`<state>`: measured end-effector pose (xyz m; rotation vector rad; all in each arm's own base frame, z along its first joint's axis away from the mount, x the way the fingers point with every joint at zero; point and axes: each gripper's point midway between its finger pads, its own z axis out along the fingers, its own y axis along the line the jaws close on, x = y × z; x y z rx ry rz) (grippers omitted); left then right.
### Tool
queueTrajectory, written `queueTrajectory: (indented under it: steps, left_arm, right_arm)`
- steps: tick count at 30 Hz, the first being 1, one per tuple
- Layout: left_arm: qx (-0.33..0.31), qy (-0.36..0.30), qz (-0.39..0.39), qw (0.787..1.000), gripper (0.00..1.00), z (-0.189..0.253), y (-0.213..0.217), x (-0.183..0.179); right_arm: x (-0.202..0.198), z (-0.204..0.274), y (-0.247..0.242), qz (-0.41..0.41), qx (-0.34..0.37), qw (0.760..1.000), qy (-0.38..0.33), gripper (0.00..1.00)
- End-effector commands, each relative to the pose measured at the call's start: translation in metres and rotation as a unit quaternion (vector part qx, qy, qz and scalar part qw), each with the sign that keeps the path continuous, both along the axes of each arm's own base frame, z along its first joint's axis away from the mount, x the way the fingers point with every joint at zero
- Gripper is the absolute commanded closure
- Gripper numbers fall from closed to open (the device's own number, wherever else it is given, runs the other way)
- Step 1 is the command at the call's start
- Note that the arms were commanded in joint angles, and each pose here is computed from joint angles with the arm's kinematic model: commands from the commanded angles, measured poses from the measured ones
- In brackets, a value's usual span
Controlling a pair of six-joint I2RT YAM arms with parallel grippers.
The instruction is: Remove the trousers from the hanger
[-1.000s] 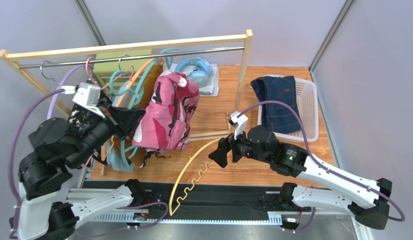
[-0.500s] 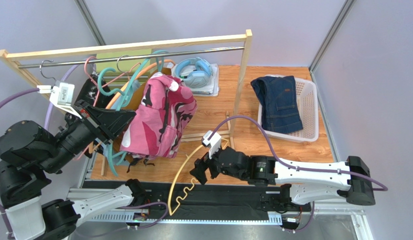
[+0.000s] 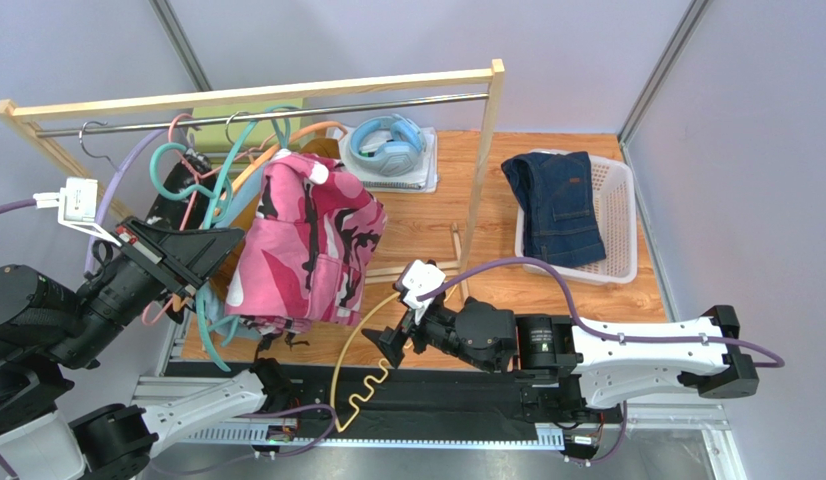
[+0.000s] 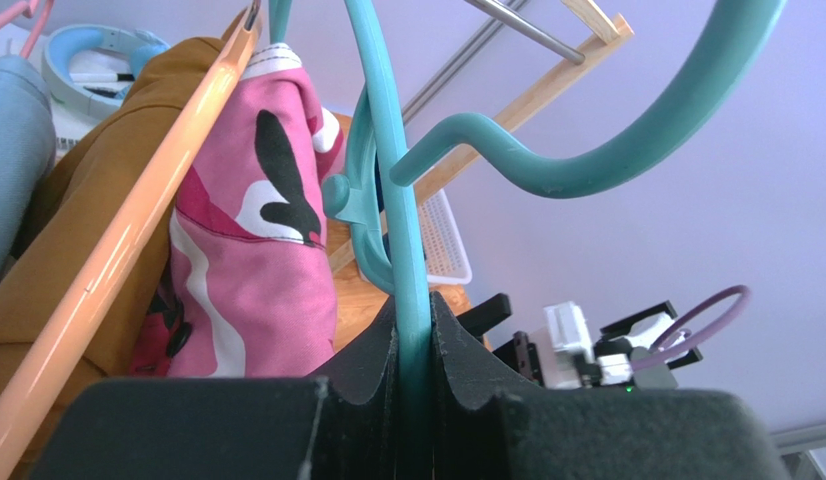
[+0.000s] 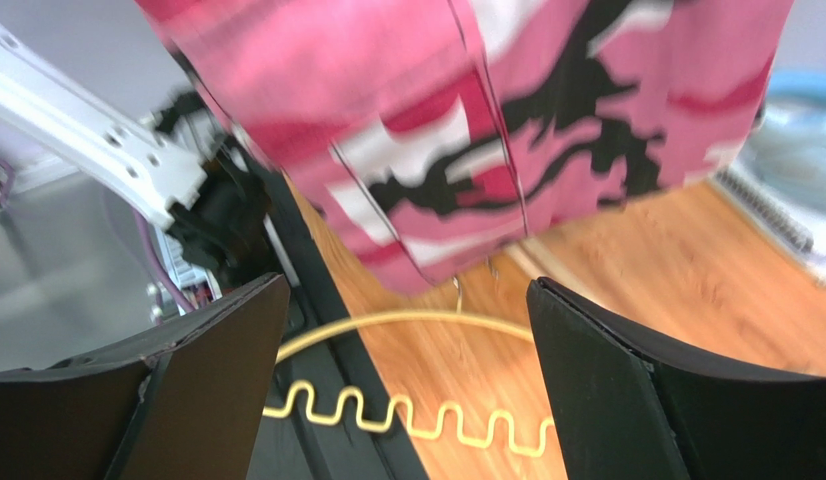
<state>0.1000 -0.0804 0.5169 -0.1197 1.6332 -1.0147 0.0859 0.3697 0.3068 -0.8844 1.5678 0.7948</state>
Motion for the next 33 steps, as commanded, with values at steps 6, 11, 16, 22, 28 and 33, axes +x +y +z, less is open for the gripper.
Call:
queueTrajectory:
  steps: [6, 11, 16, 22, 28, 33]
  left_arm:
    - [-0.110, 0.013, 0.045, 0.993, 1.00, 0.017, 0.008, 0.010]
    - [-0.112, 0.041, 0.064, 0.991, 1.00, 0.007, 0.005, 0.021]
    - [-0.120, 0.056, 0.066, 0.989, 1.00, 0.003, 0.001, 0.024]
    - [-0.133, 0.063, 0.069, 0.987, 1.00, 0.002, 0.002, 0.023]
    - [-0.136, 0.061, 0.065, 0.987, 1.00, 0.004, 0.003, 0.021]
    - [-0.138, 0.058, 0.063, 0.987, 1.00, 0.007, 0.005, 0.019]
  right_arm:
    - [-0.022, 0.082, 0.036, 0.029, 0.057, 0.991, -0.119, 0.04]
    - [-0.021, 0.101, 0.052, -0.010, 0.055, 0.984, -0.171, 0.04]
    - [-0.015, 0.106, 0.075, -0.039, 0.051, 0.978, -0.199, 0.04]
    - [-0.011, 0.114, 0.095, -0.067, 0.055, 0.968, -0.236, 0.13]
    - [-0.002, 0.120, 0.108, -0.105, 0.055, 0.959, -0.259, 0.25]
    - [0.011, 0.118, 0.111, -0.144, 0.054, 0.954, -0.259, 0.39]
